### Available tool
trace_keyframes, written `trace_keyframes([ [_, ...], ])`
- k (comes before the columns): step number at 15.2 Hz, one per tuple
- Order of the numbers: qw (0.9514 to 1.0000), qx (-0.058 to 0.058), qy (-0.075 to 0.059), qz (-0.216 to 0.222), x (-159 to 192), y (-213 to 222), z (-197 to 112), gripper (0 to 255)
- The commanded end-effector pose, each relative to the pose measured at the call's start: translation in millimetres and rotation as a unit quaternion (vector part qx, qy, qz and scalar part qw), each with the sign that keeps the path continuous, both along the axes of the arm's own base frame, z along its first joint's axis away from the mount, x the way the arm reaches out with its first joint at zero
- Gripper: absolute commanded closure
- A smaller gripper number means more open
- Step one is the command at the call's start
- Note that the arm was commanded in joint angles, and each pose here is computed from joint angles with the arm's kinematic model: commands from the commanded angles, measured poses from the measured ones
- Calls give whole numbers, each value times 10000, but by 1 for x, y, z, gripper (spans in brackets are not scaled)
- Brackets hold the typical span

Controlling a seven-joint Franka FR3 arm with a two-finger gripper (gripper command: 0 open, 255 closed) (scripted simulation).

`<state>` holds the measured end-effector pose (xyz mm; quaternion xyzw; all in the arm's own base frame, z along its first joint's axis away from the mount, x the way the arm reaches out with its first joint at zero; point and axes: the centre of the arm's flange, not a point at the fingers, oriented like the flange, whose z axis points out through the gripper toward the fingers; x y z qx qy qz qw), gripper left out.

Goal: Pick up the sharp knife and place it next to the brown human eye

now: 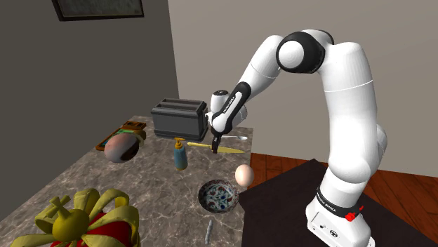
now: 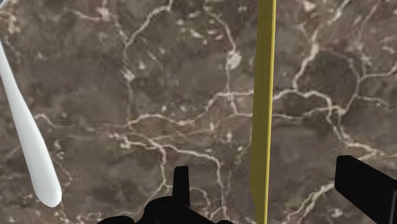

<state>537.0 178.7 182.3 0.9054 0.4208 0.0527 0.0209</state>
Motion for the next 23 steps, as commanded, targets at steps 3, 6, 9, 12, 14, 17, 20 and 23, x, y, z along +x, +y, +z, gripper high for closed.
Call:
trace_keyframes([
  [3,10000,0,0,0,0,0,0,255],
  [6,10000,0,0,0,0,0,0,255],
  [9,10000,0,0,0,0,0,0,255],
  [12,10000,0,0,0,0,0,0,255],
  [14,10000,0,0,0,0,0,10,255],
  [17,10000,34,-77,14,3,7,16,0],
  [20,9997,105,-238,43,7,20,37,0],
  [23,9997,105,-238,43,10,20,21,0],
])
